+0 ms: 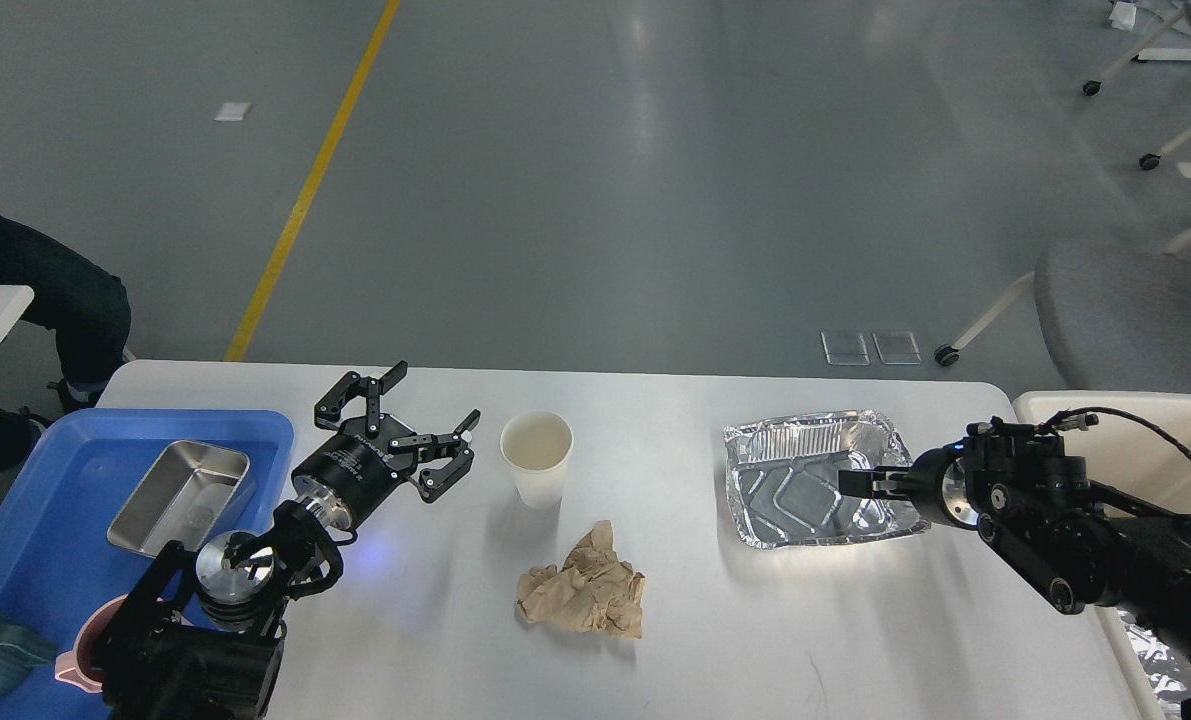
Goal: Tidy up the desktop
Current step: 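Close the right gripper on the foil tray rim, then lift the foil tray up off the table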
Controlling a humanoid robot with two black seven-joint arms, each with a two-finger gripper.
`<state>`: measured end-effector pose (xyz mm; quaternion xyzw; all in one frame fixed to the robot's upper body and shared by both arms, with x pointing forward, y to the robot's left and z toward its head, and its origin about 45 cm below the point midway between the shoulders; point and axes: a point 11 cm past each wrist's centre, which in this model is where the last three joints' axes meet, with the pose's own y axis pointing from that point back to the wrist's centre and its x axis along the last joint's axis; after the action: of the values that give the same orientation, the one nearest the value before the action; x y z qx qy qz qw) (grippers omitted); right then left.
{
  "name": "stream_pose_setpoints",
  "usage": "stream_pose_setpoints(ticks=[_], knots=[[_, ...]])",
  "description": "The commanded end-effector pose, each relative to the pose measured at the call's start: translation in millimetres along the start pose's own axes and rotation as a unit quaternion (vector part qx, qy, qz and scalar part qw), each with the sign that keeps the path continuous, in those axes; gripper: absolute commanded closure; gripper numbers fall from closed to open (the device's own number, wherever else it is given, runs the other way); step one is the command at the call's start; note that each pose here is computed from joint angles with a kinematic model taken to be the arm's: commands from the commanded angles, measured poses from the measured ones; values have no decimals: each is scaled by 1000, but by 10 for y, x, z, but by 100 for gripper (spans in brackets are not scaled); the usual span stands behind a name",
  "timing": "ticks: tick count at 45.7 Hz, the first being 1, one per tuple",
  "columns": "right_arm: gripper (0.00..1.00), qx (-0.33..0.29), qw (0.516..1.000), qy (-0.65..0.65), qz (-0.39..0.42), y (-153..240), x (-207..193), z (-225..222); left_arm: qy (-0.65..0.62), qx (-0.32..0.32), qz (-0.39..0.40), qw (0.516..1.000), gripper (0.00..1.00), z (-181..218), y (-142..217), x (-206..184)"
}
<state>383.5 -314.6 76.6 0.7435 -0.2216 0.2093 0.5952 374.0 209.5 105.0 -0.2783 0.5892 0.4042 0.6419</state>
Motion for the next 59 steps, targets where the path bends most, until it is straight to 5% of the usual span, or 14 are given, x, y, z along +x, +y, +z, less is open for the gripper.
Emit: stream_pose_setpoints(ticks=[1, 8, 18, 21, 24, 27, 47, 59], knots=[[38, -1, 1000, 2, -2, -1, -17, 4, 0, 0, 0, 1000, 0, 1, 0, 1], [60, -4, 1000, 16, -24, -18, -109, 2, -1, 0, 0, 1000, 0, 7, 4, 0], [71, -2, 999, 12, -37, -30, -183, -4, -3, -1, 2, 1000, 0, 26, 13, 5], [88, -3, 999, 10, -38, -30, -188, 5, -4, -1, 1, 1000, 0, 32, 16, 4], [88, -1, 999, 8, -36, -31, -193, -1, -4, -1, 1, 1000, 0, 32, 16, 4], [100, -1, 999, 7, -37, -31, -195, 3, -3, -1, 2, 1000, 0, 30, 21, 11], [100, 14, 999, 7, -43, 3, -146, -78, -5, -2, -1, 1000, 0, 42, 21, -1], [100, 31, 998, -58, -19, 486, 196, 265, -9, -1, -4, 1000, 0, 62, 1, -32]])
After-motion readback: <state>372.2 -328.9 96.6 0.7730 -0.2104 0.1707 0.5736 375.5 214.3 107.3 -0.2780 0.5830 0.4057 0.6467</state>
